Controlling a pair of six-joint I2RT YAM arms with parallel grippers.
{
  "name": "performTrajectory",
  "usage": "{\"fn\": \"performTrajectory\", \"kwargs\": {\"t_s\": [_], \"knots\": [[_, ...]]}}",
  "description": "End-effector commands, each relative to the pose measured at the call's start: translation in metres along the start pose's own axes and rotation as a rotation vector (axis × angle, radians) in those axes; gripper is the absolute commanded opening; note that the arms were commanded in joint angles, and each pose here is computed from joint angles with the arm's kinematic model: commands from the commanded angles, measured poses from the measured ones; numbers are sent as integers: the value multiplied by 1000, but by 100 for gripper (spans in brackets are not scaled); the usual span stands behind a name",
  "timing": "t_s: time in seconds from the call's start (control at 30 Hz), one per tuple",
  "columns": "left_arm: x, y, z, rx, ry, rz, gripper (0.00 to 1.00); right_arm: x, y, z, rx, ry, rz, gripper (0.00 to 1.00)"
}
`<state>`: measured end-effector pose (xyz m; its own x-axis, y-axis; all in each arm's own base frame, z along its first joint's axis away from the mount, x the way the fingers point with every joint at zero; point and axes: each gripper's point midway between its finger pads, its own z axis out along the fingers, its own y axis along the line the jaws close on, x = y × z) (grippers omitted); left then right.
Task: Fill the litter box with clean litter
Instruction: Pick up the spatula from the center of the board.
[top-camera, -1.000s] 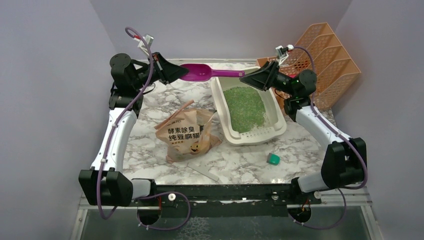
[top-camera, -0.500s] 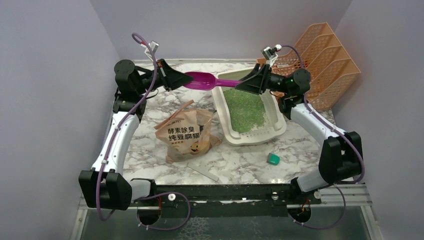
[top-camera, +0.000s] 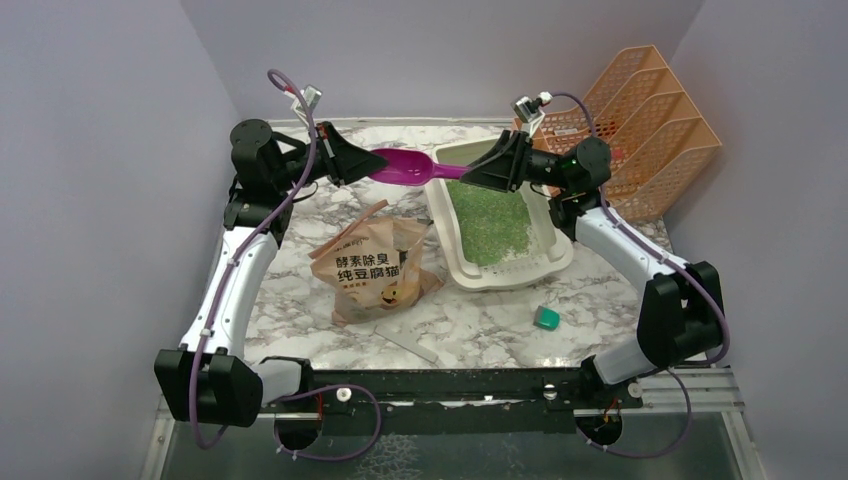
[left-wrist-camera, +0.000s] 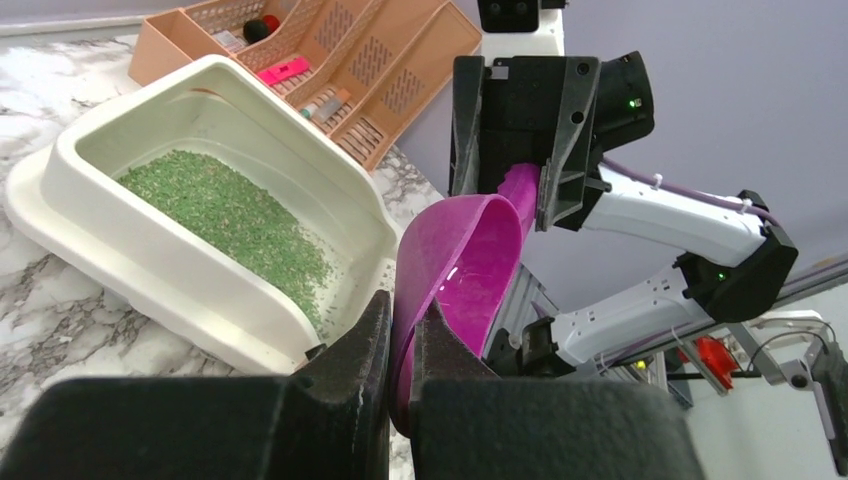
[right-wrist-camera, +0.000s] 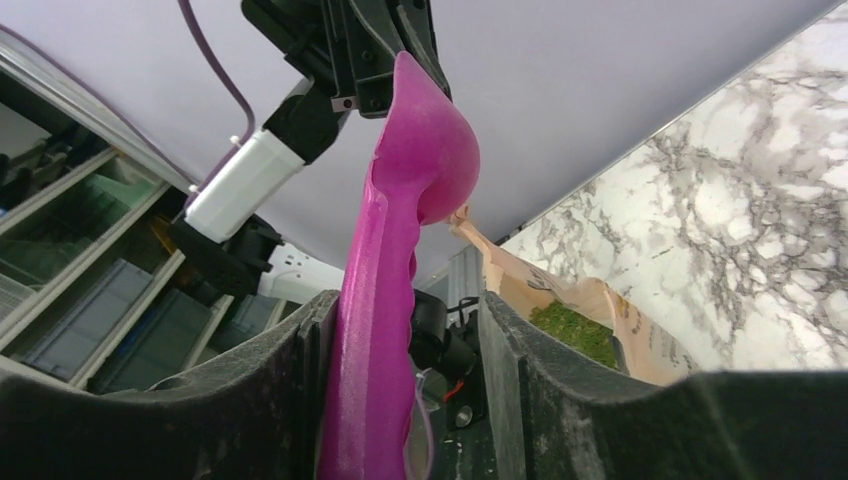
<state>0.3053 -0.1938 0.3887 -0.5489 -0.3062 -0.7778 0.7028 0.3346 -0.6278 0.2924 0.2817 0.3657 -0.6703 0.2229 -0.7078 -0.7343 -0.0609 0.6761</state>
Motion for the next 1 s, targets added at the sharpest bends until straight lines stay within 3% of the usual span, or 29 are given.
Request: {"fn": "performTrajectory", "kwargs": {"t_s": [0.0,0.13,0.27,0.43,0.97], "knots": [[-15,-17,-4,-7,-30,86,0,-10,12,-1,16,-19,-65,49],[-17,-18,-4,-4,-33,98,0,-11,23,-2,-31,-19,-75,45],[-17,-18,-3,2,-28,99,0,-9,22,-2,-40,-14,-64,32],[-14,-22,-4,21,-14,110,0,-10,21,-1,-47,-24,-53,41],[-12,-26,1,37,-2,120,0,-14,14,3,-33,-35,-24,40]]}}
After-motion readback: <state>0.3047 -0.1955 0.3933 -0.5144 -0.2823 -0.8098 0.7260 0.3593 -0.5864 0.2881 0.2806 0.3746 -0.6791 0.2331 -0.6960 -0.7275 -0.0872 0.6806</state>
